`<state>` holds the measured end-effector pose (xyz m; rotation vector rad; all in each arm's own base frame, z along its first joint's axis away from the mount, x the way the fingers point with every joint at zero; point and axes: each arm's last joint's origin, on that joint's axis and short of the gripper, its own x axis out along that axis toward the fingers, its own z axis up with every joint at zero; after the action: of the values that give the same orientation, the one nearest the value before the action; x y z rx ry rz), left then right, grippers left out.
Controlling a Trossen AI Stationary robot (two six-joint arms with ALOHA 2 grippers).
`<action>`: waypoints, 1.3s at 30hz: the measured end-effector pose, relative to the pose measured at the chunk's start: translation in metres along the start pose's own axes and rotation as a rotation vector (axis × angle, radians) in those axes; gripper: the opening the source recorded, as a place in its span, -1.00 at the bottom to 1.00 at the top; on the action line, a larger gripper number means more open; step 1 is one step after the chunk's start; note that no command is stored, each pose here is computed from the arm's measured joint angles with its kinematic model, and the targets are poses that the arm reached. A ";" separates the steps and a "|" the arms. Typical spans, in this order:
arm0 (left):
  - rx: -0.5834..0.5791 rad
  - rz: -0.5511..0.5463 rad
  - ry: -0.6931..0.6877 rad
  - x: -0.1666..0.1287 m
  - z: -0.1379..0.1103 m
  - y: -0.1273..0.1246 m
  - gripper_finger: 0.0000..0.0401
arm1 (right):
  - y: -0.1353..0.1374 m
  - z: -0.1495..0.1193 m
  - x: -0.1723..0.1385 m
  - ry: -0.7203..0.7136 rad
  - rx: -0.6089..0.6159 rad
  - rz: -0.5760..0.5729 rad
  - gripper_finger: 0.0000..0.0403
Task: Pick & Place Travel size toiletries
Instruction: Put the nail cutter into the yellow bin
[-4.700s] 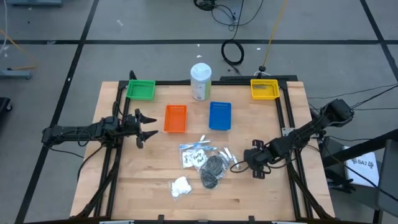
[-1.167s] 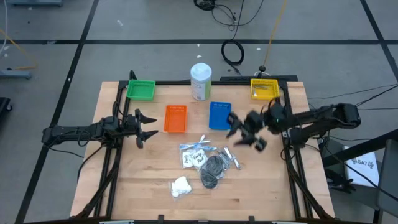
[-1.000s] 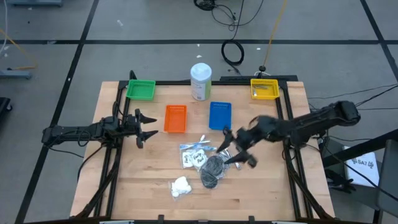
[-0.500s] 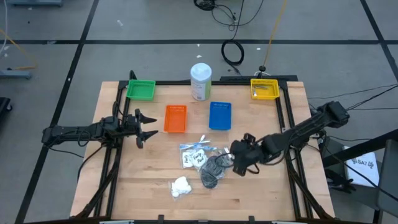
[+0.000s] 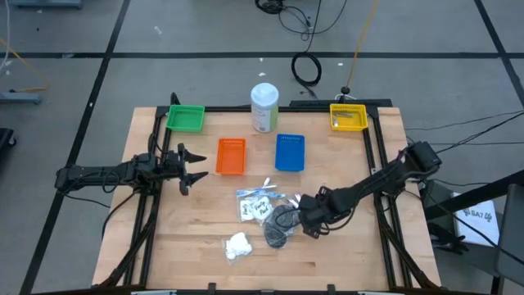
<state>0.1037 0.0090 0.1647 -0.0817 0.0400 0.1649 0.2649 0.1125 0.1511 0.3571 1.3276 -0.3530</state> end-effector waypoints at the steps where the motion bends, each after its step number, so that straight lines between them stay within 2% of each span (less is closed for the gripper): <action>1: 0.000 0.000 0.000 0.000 0.000 0.000 0.36 | 0.000 0.000 0.002 0.004 0.011 -0.005 0.23; 7: 0.000 0.000 0.000 0.000 0.000 0.000 0.36 | -0.004 0.002 0.009 0.052 0.054 -0.022 0.22; 11: 0.000 0.000 0.000 0.000 0.000 0.000 0.36 | -0.007 0.003 0.010 0.084 0.086 -0.030 0.14; 29: 0.000 0.000 0.000 0.000 0.000 0.000 0.36 | -0.009 0.002 0.009 0.097 0.026 -0.037 -0.74; 32: 0.000 0.000 0.000 0.000 0.000 0.000 0.36 | -0.009 0.002 0.009 0.096 0.010 -0.039 -0.79; 39: 0.000 0.000 0.000 0.000 0.000 0.000 0.36 | -0.014 0.000 -0.006 0.083 0.000 -0.029 -0.74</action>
<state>0.1037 0.0090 0.1648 -0.0818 0.0395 0.1648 0.2573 0.0999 0.1564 0.3561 1.4150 -0.3661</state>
